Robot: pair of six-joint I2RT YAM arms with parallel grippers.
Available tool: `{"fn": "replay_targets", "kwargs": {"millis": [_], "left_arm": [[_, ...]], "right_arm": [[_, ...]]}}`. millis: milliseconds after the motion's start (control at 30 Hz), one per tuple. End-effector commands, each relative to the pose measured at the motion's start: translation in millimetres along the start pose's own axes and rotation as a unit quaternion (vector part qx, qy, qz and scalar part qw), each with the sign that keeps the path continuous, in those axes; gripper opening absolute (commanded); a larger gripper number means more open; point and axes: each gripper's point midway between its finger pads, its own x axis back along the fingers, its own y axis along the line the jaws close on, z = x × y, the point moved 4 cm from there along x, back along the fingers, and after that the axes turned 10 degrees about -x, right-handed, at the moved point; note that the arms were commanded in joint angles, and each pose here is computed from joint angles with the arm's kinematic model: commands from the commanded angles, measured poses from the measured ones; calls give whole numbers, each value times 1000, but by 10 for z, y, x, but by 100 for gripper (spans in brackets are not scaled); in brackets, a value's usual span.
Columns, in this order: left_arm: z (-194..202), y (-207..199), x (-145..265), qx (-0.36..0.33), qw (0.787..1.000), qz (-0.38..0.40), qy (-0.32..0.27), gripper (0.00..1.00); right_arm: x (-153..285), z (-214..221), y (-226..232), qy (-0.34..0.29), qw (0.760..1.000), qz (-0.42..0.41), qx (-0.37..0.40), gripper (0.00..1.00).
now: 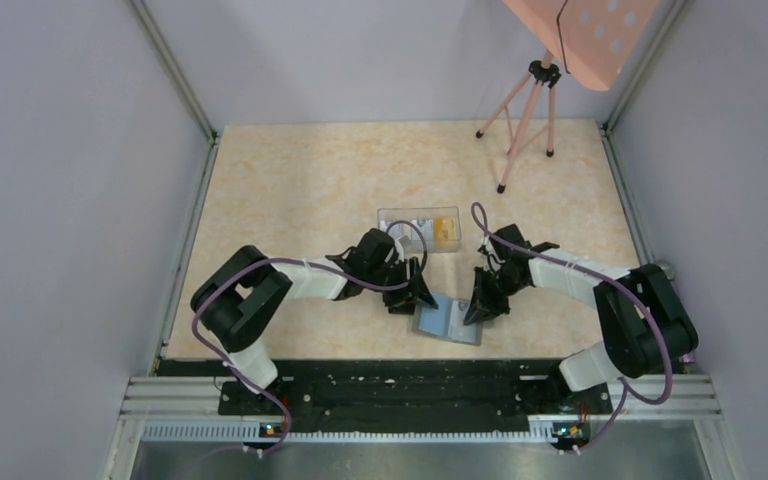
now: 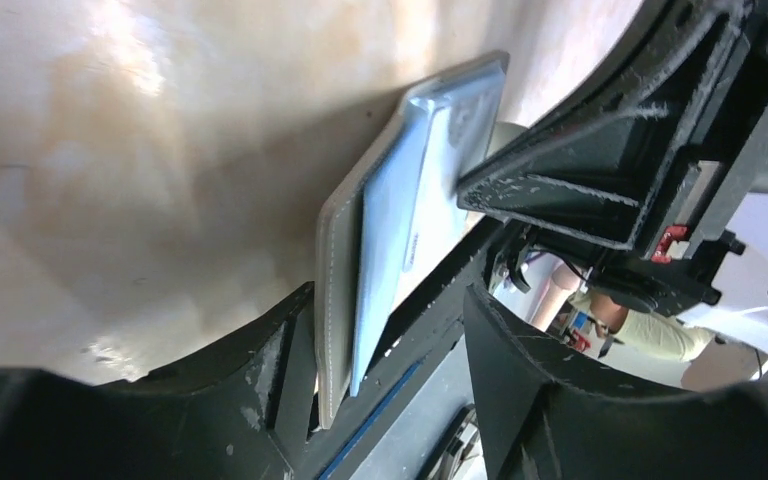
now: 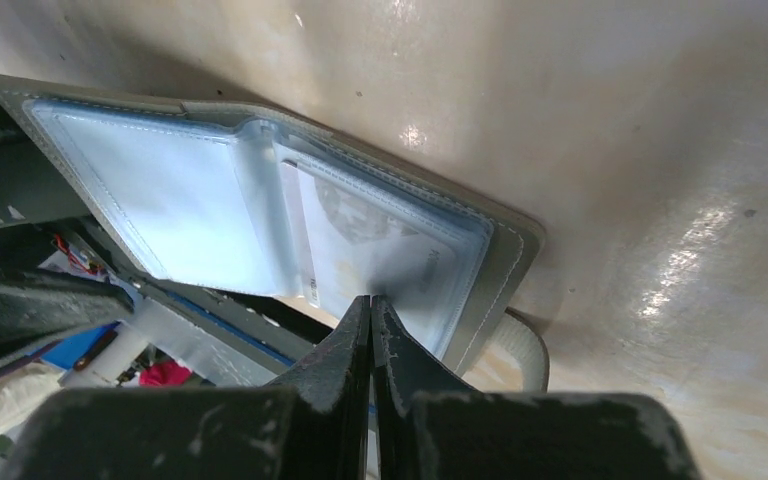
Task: Put the credit cards into the card holder
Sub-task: Close the card holder at the center of the board.
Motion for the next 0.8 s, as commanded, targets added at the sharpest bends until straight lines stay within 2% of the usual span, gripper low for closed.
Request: {"fn": "replay_targets", "kwargs": {"millis": [0, 133, 200, 300, 333, 467, 633, 767], "left_arm": [[-73, -394, 57, -35, 997, 61, -17, 57], [-39, -471, 62, -42, 997, 57, -14, 49], [-20, -447, 37, -50, 998, 32, -5, 36], [-24, -369, 21, -53, 998, -18, 2, 6], [-16, -330, 33, -51, 998, -34, 4, 1], [10, -185, 194, -64, 992, -109, 5, 0], [-7, -8, 568, -106, 964, -243, 19, 0], [-24, 39, 753, -113, 947, -300, 22, 2]], "right_arm": [[-101, -40, -114, -16, 999, 29, 6, 0], [-94, -52, -84, -15, 1000, 24, 7, 0], [-86, -57, -68, -15, 1000, 22, 8, 0], [-55, -69, -15, -15, 1000, 13, 12, 0], [-38, -76, 14, -16, 1000, 8, 16, 0], [57, -120, 165, -26, 999, -19, 32, 0], [163, -162, 302, -40, 997, -43, 48, 10], [143, -173, 357, -36, 996, -61, 53, 14]]}}
